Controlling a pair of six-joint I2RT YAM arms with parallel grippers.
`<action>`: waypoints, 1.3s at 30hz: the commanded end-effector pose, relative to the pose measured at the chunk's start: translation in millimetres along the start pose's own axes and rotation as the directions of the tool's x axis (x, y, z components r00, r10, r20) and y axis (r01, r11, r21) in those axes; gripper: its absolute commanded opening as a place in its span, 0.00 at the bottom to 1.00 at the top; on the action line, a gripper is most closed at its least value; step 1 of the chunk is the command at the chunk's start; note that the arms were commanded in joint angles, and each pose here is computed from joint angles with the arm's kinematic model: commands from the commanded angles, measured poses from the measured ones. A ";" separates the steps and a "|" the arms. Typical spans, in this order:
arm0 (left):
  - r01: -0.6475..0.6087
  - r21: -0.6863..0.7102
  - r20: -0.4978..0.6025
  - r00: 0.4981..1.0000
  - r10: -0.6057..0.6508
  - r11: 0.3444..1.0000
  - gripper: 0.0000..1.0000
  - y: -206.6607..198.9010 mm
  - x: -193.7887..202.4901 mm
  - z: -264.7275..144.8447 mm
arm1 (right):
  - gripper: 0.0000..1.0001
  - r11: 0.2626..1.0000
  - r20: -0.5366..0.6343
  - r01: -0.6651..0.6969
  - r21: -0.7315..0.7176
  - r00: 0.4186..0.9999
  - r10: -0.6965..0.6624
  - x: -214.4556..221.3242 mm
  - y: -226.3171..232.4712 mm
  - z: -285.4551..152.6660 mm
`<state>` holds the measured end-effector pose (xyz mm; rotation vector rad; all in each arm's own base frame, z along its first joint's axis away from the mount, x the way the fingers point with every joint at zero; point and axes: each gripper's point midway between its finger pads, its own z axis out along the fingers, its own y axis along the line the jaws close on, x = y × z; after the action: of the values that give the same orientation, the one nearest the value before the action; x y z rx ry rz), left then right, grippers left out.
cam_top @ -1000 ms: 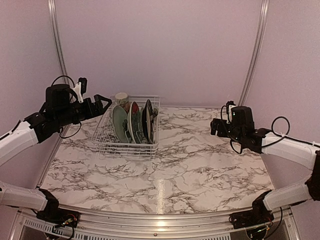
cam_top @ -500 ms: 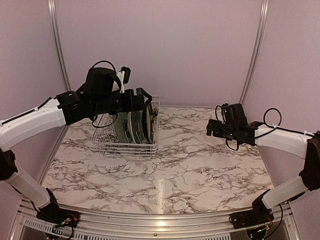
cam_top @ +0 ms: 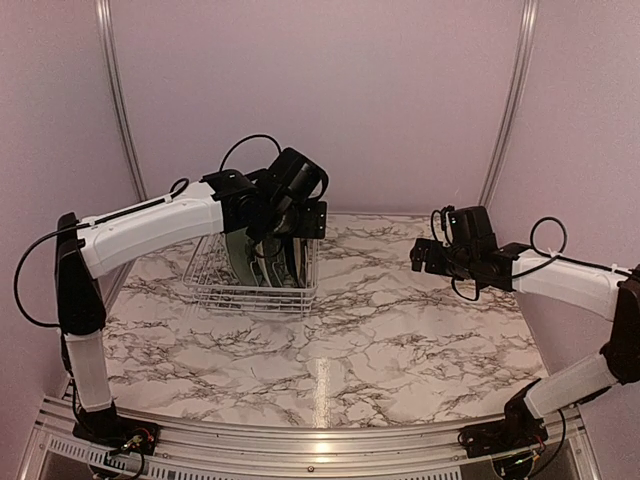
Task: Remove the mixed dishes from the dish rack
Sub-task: Grab the plate from the dish rack.
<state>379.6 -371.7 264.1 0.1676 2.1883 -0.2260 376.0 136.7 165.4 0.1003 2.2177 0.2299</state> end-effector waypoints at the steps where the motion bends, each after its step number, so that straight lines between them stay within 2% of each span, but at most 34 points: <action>1: -0.062 -0.136 -0.022 0.998 0.059 0.989 0.86 16.3 7.4 11.5 | 0.99 0.999 0.035 0.020 -0.034 0.999 -0.019 -9.1 3.6 -9.6; 4: -0.090 -0.179 -0.032 0.996 0.085 0.980 0.82 17.6 11.7 25.4 | 0.99 0.999 0.041 0.032 -0.040 0.999 -0.031 -10.0 4.6 -10.2; 9: -0.096 -0.213 -0.049 0.995 0.087 0.972 0.67 20.6 13.9 43.0 | 0.98 0.999 0.041 0.033 -0.040 0.999 -0.032 -8.5 4.4 -9.0; 12: -0.091 -0.233 -0.046 0.996 0.082 0.968 0.65 25.3 12.9 48.5 | 0.98 0.999 0.041 0.034 -0.038 0.999 -0.033 -7.4 3.4 -8.8; 23: -0.101 -0.260 -0.085 0.993 0.082 0.960 0.46 37.2 24.2 71.3 | 0.99 0.999 0.047 0.048 -0.018 0.998 -0.047 -7.4 0.3 -5.9; 31: -0.119 -0.294 -0.091 0.991 0.096 0.948 0.38 42.7 29.3 81.2 | 0.99 0.999 0.046 0.049 -0.003 0.998 -0.049 -7.3 -2.4 -6.2; 39: -0.123 -0.318 -0.083 0.991 0.102 0.940 0.22 47.1 27.4 80.5 | 0.99 0.998 0.044 0.060 0.010 0.997 -0.060 -4.8 -5.6 -6.2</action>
<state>433.6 -346.8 193.5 0.1145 2.2381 0.1588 372.2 134.9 166.1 0.0372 2.1999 0.2057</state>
